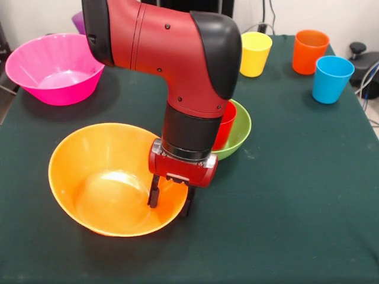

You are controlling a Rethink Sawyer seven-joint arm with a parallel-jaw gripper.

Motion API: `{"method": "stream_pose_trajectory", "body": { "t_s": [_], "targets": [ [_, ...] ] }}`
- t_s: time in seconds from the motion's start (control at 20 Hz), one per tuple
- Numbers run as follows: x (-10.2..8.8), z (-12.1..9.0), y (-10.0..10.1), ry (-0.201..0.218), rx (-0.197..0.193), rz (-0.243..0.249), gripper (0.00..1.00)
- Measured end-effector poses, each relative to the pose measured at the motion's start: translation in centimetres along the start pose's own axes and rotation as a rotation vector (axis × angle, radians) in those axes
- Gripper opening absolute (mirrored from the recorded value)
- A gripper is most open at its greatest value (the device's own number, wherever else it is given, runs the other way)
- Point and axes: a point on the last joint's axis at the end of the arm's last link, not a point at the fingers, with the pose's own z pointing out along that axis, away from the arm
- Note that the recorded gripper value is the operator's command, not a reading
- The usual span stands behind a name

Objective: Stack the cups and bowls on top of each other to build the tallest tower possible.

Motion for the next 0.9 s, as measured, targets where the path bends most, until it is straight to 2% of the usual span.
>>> {"method": "stream_pose_trajectory", "body": {
  "t_s": [0.55, 0.75, 0.9],
  "targets": [
    [0.3, -0.3, -0.2, 0.012, -0.002, 0.007, 1.0],
    [1.3, -1.6, -0.5, 0.059, -0.002, 0.024, 1.0],
    [1.9, -3.2, -0.9, 0.111, 0.0, 0.044, 1.0]
  ]
}}
